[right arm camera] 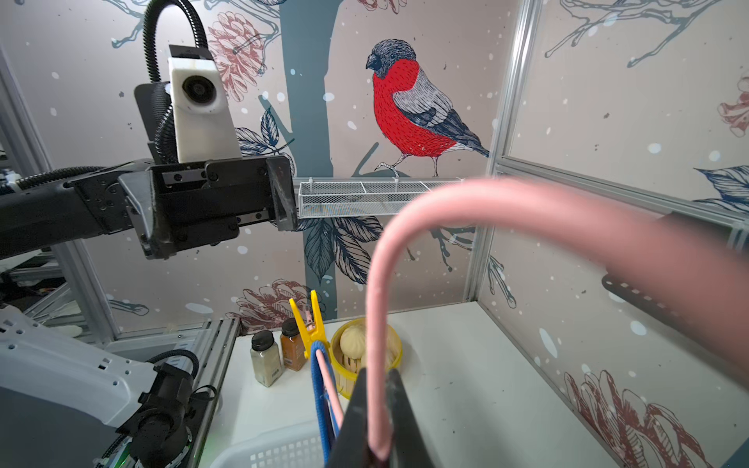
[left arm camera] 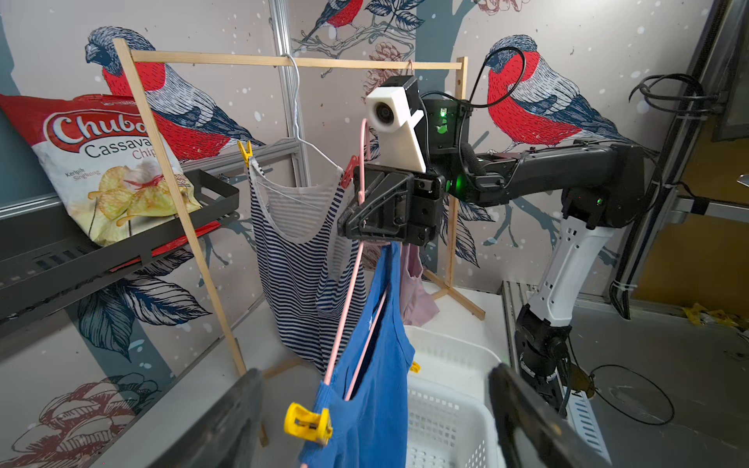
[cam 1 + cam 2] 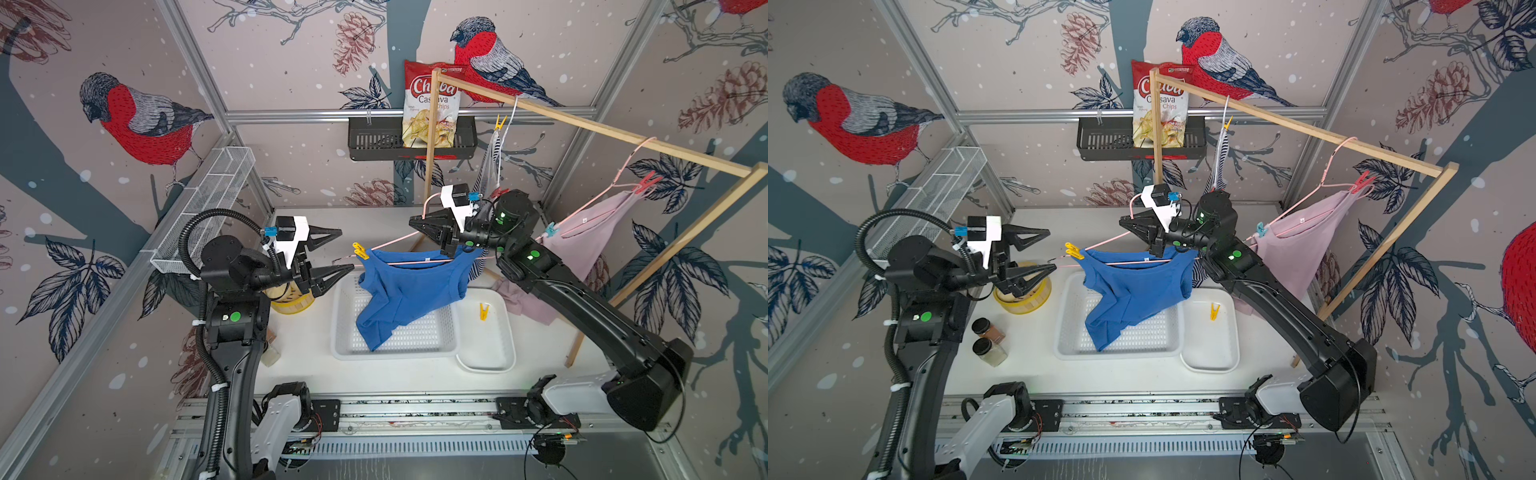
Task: Remove the clothespins securing tank tops to the hanger
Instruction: Remove the clothespin from the hanger.
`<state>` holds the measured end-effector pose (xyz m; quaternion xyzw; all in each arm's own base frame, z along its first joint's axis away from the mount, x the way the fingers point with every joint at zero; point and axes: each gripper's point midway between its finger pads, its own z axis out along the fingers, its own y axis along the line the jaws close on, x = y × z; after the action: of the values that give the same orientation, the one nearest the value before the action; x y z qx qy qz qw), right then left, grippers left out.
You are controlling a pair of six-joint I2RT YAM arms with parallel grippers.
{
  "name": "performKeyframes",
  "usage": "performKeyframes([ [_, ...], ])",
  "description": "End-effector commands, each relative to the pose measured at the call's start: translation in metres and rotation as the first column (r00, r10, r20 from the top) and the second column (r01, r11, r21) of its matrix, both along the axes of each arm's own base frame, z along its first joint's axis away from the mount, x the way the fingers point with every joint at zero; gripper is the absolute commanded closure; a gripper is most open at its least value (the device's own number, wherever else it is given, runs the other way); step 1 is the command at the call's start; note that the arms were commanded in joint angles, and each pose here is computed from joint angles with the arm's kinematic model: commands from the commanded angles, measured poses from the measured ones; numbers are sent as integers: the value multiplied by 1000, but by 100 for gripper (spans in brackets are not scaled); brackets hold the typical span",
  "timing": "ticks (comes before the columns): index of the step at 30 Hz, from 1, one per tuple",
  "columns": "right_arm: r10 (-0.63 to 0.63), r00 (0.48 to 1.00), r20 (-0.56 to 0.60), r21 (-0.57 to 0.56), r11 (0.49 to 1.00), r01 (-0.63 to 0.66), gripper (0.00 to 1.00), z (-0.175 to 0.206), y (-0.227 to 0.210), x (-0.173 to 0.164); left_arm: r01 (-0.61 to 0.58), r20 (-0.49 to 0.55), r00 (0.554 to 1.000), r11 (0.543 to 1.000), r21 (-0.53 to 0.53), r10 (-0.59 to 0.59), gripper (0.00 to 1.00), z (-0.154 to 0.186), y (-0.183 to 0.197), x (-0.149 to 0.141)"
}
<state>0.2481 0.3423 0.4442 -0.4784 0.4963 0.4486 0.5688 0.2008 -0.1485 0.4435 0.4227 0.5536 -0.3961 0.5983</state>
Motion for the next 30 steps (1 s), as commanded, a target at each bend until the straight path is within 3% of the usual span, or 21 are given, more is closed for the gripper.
performKeyframes([
  [1,75,996,55,33,996,-77,100,17,0,-14,-20,3,1000,1000,13,20,16,-11,1,8],
  [5,106,993,51,33,994,-108,100,20,0,-19,-78,-5,997,997,1,78,18,-17,6,19],
  [10,124,991,48,37,991,-126,100,23,0,-22,-64,23,998,998,-20,65,20,-12,4,16],
  [24,148,989,15,53,987,-149,100,19,10,-18,-43,-40,998,999,-15,42,34,-35,-14,21],
  [30,153,988,10,55,987,-154,100,21,9,-21,-43,-61,997,999,-16,42,48,-37,-15,26],
])
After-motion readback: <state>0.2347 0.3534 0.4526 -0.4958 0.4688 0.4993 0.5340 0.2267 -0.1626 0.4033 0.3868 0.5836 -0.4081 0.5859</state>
